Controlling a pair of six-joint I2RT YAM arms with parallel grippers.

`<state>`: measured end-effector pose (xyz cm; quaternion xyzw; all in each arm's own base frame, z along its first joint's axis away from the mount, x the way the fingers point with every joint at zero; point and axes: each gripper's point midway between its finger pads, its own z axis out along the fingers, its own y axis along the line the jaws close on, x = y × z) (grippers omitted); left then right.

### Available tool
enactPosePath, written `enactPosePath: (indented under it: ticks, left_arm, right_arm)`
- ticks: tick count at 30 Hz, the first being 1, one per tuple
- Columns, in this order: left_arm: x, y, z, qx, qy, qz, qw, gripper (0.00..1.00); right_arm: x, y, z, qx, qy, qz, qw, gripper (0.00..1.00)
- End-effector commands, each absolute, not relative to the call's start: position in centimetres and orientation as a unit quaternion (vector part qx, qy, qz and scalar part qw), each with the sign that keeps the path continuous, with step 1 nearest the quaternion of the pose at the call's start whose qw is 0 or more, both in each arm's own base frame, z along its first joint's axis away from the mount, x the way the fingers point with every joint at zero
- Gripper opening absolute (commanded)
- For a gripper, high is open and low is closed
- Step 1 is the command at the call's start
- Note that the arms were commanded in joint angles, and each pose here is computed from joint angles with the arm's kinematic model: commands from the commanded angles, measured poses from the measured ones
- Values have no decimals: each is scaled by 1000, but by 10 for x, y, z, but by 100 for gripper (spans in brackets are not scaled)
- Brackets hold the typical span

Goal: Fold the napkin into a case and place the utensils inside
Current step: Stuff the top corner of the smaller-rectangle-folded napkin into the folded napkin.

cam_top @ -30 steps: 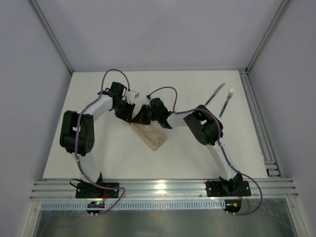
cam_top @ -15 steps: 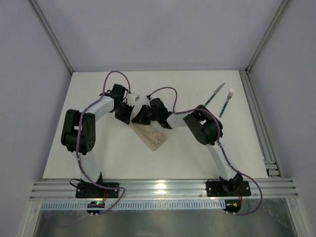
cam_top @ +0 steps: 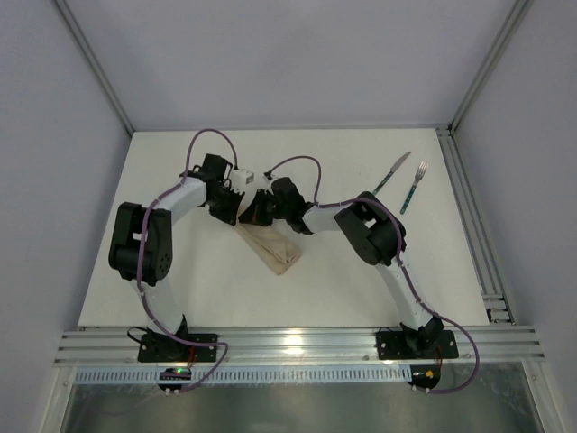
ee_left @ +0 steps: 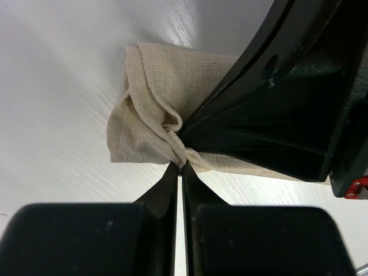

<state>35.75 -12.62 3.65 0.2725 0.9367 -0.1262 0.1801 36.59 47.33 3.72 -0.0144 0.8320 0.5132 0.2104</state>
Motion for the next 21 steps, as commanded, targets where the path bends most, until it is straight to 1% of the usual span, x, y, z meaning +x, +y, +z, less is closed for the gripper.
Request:
enactPosePath:
  ticks: [1, 8, 13, 20, 21]
  left_arm:
    - [379, -145, 69, 294, 909, -156, 250, 0]
    - [380, -154, 83, 301, 901, -177, 259, 0]
    - [382, -156, 86, 305, 897, -182, 262, 0]
    - [392, -163, 75, 297, 900, -196, 252, 0]
    - [393, -163, 67, 296, 903, -197, 241, 0]
  right_arm:
    - [365, 496, 55, -25, 810, 548, 209, 4]
    - [367, 494, 32, 24, 829, 530, 178, 4]
    - [370, 492, 32, 22, 831, 523, 187, 4]
    - [371, 497, 42, -5, 826, 526, 204, 4]
    - [371, 499, 46, -10, 824, 528, 207, 4]
